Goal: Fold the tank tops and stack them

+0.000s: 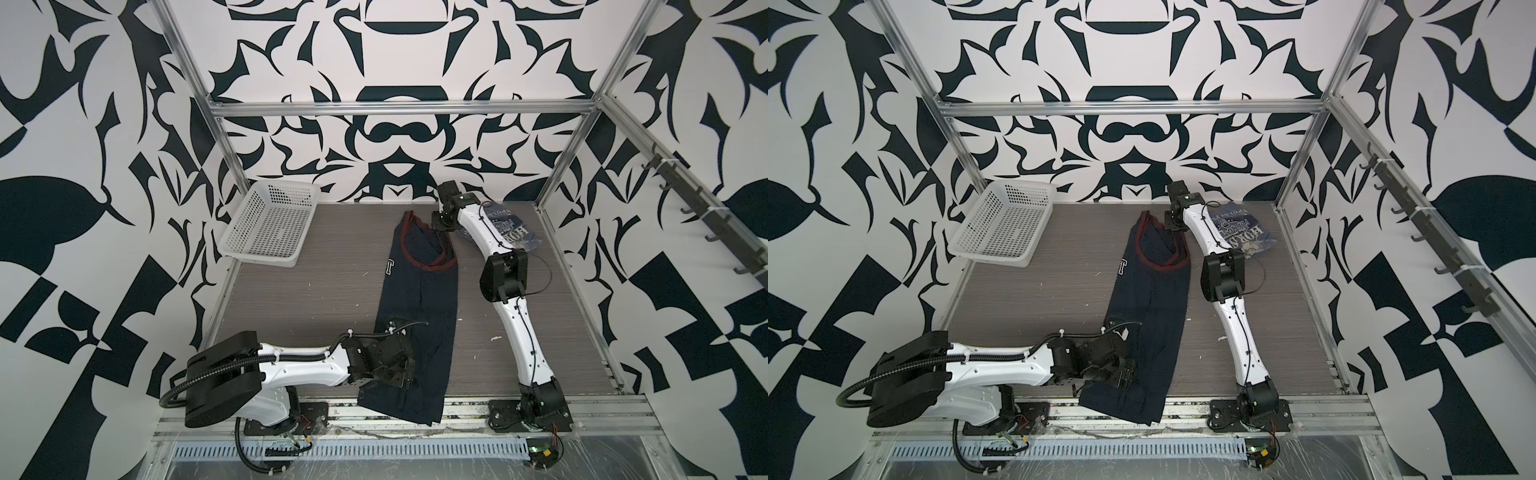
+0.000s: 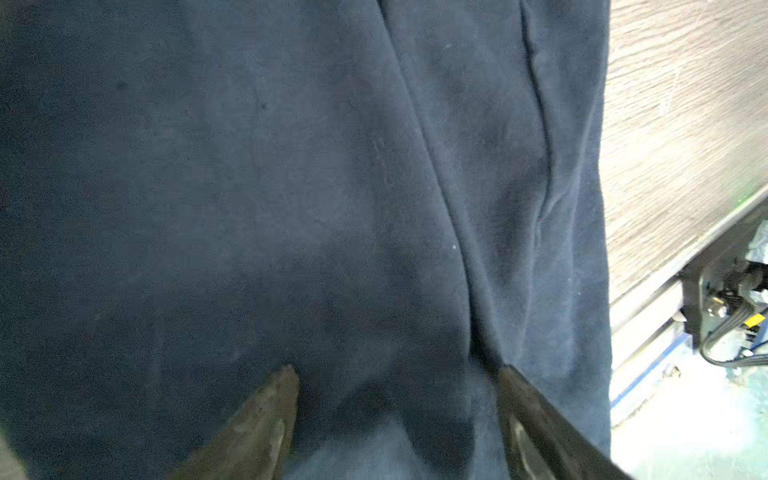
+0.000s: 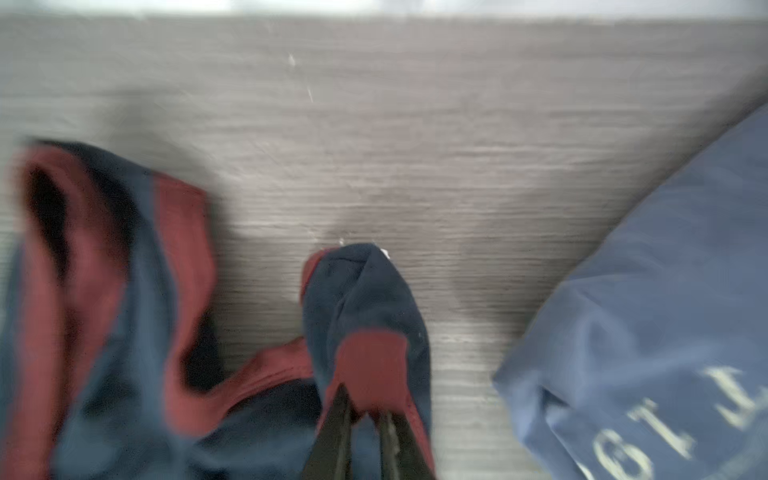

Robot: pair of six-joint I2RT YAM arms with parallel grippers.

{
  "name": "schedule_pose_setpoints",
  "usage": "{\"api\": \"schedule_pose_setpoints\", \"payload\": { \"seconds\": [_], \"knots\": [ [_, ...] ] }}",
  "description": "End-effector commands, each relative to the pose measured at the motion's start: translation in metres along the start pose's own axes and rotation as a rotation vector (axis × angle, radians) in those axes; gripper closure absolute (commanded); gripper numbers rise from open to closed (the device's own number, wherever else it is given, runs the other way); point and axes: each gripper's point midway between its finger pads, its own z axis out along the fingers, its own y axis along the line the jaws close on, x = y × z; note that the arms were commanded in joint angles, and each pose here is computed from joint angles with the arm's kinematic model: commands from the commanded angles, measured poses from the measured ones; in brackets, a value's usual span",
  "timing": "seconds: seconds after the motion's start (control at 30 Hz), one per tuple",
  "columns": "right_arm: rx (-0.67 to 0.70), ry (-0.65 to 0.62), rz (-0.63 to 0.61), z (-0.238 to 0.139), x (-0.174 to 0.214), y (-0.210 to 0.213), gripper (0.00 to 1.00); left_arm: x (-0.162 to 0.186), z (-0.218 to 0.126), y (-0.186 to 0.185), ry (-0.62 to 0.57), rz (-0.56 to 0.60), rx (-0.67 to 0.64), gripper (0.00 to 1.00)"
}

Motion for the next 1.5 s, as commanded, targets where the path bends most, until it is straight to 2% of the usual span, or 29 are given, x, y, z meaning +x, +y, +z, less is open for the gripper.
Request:
{"api": "schedule_pose_setpoints", "payload": {
  "seconds": [0.0,0.2,0.5,0.63,0.73,0.97,1.17,1.33,1.47],
  "knots": [
    [-0.015,-0.043,-0.019,-0.009,-0.014,0.001,0.85,0.016,0.008,0.025,0.045,-0.003,-0.084,0.21],
    [-0.065,-0.058,-0.022,0.000,-0.016,0.013,0.83,0.020,0.014,0.025,0.072,0.001,-0.095,0.21],
    [0.049,-0.010,0.027,0.031,-0.003,-0.028,0.76,0.026,0.014,0.035,0.079,-0.036,-0.107,0.21],
    [0.008,-0.053,0.045,0.033,-0.016,-0.032,0.73,0.022,0.011,0.032,0.056,-0.044,-0.092,0.21],
    [-0.029,-0.109,0.037,0.029,-0.032,-0.025,0.66,0.015,0.007,0.026,0.028,-0.037,-0.080,0.20],
    [-0.135,-0.212,0.048,-0.026,-0.068,-0.009,0.53,-0.014,-0.024,0.012,-0.102,-0.033,-0.045,0.17],
    [-0.225,-0.239,0.061,-0.096,-0.079,0.003,0.25,-0.024,-0.051,0.021,-0.175,-0.055,-0.038,0.16],
    [-0.226,-0.167,0.095,-0.125,-0.059,0.002,0.15,-0.025,-0.058,0.040,-0.187,-0.091,-0.075,0.16],
    [-0.189,-0.059,0.085,-0.140,-0.012,-0.001,0.14,-0.024,-0.058,0.053,-0.171,-0.121,-0.111,0.16]
  ]
}}
